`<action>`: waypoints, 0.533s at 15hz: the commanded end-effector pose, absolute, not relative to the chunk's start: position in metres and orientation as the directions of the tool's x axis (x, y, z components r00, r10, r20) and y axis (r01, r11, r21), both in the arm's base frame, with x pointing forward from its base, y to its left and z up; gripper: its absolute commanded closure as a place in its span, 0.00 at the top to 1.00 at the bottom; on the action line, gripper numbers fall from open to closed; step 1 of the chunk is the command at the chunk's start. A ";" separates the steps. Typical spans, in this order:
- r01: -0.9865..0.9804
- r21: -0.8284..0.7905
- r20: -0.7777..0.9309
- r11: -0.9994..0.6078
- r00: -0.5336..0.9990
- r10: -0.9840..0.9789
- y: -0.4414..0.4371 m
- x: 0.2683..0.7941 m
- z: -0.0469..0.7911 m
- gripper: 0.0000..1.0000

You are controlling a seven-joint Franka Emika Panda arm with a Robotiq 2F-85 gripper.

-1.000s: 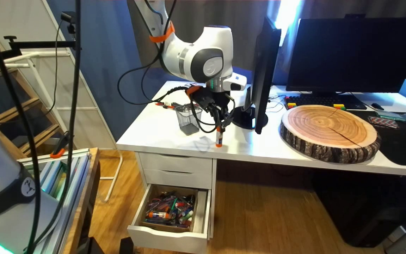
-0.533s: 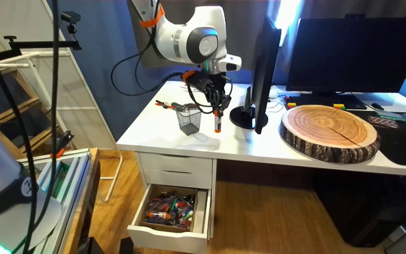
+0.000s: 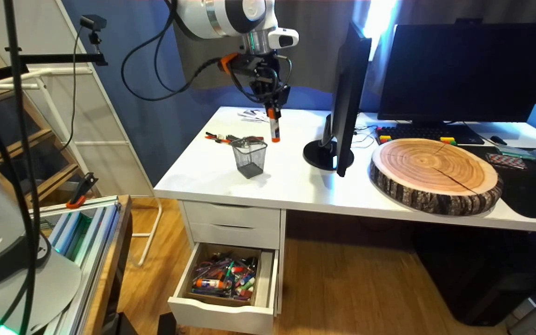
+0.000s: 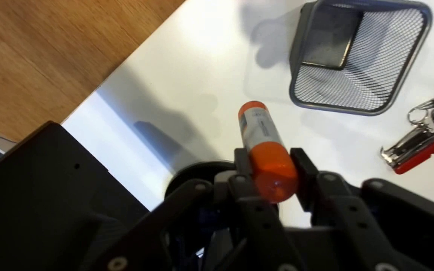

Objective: Put the bin on its bottom, then place the glue stick inside

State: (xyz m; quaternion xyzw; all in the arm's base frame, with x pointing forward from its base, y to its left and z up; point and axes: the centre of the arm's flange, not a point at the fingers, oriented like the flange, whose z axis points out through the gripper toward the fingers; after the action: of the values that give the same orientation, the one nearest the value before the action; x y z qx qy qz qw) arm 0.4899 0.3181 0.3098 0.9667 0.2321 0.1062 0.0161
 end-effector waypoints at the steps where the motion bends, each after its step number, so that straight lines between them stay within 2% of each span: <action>1: 0.496 0.060 0.177 -0.866 0.849 0.498 0.336 0.467 0.320 0.08; 8: 0.536 0.018 0.095 -0.844 0.840 0.535 0.353 0.451 0.288 0.08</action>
State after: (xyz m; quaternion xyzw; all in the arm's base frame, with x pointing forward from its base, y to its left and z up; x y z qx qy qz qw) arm 0.4536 0.3565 0.2993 0.9592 0.2740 0.0700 0.0056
